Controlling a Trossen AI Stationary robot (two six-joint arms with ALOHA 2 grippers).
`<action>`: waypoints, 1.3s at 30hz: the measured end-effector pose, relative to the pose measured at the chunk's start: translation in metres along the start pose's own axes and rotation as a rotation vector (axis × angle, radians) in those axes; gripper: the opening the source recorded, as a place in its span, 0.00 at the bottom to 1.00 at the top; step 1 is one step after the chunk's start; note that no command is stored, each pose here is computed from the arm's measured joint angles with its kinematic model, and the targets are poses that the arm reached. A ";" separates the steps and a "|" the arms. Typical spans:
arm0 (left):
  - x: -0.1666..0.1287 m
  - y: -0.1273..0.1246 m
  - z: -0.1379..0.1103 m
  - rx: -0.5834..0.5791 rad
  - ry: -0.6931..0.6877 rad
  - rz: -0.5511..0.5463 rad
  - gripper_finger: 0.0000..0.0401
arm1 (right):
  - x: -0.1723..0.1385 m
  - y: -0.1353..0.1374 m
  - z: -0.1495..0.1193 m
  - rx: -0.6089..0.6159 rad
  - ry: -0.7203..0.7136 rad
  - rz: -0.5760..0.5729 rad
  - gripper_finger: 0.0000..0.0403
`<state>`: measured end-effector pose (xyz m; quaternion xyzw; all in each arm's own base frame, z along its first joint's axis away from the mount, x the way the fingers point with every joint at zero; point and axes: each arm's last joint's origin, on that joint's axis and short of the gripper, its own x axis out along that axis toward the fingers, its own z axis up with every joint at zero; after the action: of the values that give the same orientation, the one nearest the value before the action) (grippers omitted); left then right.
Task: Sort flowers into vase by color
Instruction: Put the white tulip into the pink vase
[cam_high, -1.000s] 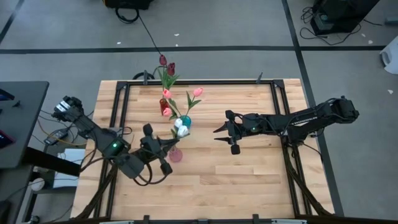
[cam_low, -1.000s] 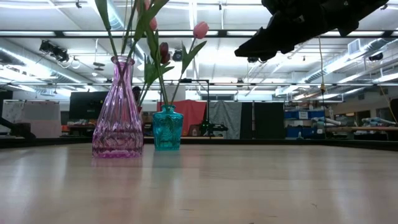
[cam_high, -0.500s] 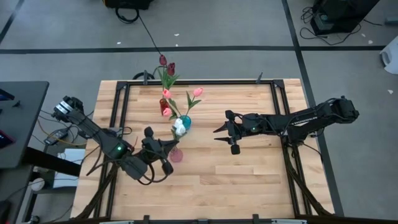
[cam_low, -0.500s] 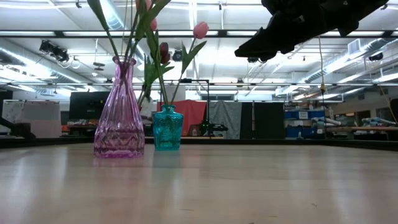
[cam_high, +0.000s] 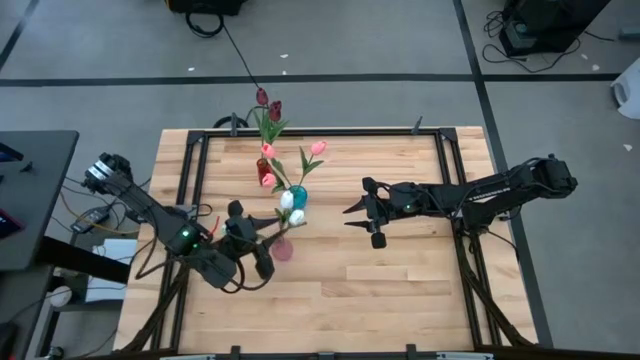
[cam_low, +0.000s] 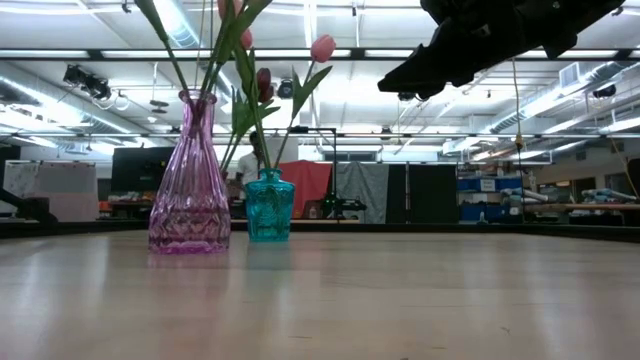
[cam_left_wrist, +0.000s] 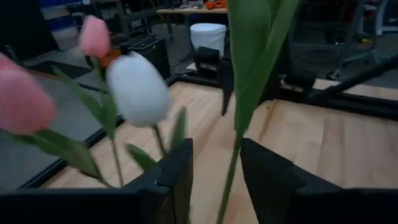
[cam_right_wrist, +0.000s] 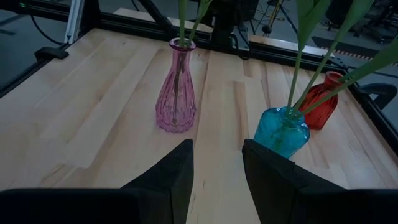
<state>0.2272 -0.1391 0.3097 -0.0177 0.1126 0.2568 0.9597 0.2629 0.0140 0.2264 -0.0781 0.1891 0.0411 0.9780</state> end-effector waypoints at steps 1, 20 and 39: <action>-0.002 0.003 0.003 -0.005 0.000 0.012 0.35 | 0.000 0.000 0.000 0.000 0.000 0.000 0.37; -0.021 0.024 0.035 -0.067 0.009 -0.006 0.34 | 0.002 0.007 0.010 0.011 -0.120 0.087 0.37; -0.040 0.022 0.113 0.096 -0.352 -0.087 0.34 | 0.065 0.029 0.064 -0.030 -0.411 0.027 0.36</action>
<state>0.2058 -0.1293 0.4288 0.0683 -0.0457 0.2085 0.9746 0.3436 0.0565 0.2569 -0.0802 -0.0139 0.0721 0.9941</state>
